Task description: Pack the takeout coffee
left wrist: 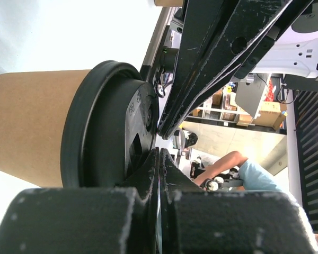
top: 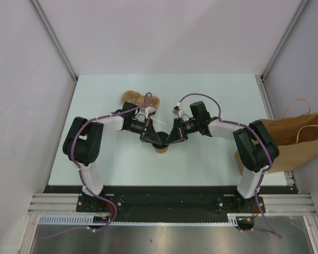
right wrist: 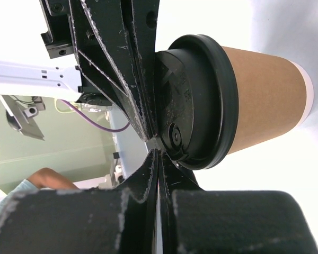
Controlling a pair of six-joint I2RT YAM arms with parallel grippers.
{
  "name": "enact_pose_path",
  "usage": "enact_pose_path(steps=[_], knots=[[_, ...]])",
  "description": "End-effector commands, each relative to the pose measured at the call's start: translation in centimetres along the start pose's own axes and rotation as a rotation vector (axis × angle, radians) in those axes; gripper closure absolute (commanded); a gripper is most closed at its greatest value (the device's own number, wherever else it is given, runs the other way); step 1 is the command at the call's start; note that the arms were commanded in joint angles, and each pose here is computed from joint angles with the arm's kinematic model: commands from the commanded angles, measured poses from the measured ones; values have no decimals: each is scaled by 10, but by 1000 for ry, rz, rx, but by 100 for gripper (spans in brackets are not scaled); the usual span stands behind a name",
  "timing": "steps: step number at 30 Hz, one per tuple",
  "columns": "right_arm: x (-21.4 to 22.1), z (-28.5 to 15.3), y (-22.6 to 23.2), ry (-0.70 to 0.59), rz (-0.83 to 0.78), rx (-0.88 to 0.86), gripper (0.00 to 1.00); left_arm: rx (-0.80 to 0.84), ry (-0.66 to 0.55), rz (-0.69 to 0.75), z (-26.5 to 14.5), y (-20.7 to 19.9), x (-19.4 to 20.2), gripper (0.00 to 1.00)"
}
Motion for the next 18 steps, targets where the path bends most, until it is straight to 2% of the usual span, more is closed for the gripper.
enact_pose_path(steps=[1,4,7,11,16,18], knots=[[-7,4,-60,-90,-18,267,100,-243,-20,-42,-2,62,7,100],[-13,1,-41,-102,-79,248,100,-157,-49,56,-3,26,-7,100],[-11,0,-40,-90,-90,263,100,-101,-95,174,-11,-21,-29,100],[-13,1,-41,-92,-89,264,100,-60,-145,218,-17,-55,-50,100],[-15,0,-40,-94,-90,264,100,-19,-173,212,-19,-72,-60,100],[-15,0,-42,-90,-88,266,100,-22,-170,197,-16,-64,-60,100]])
Point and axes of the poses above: each gripper's point midway between its finger pads, its own z axis out along the fingers, its own y axis along the line the jaws close on, x = y × z, the point moved 1 cm from there along -z, back along the fingers, and after that the axes turned 6 degrees about z, right-handed, at the moved point
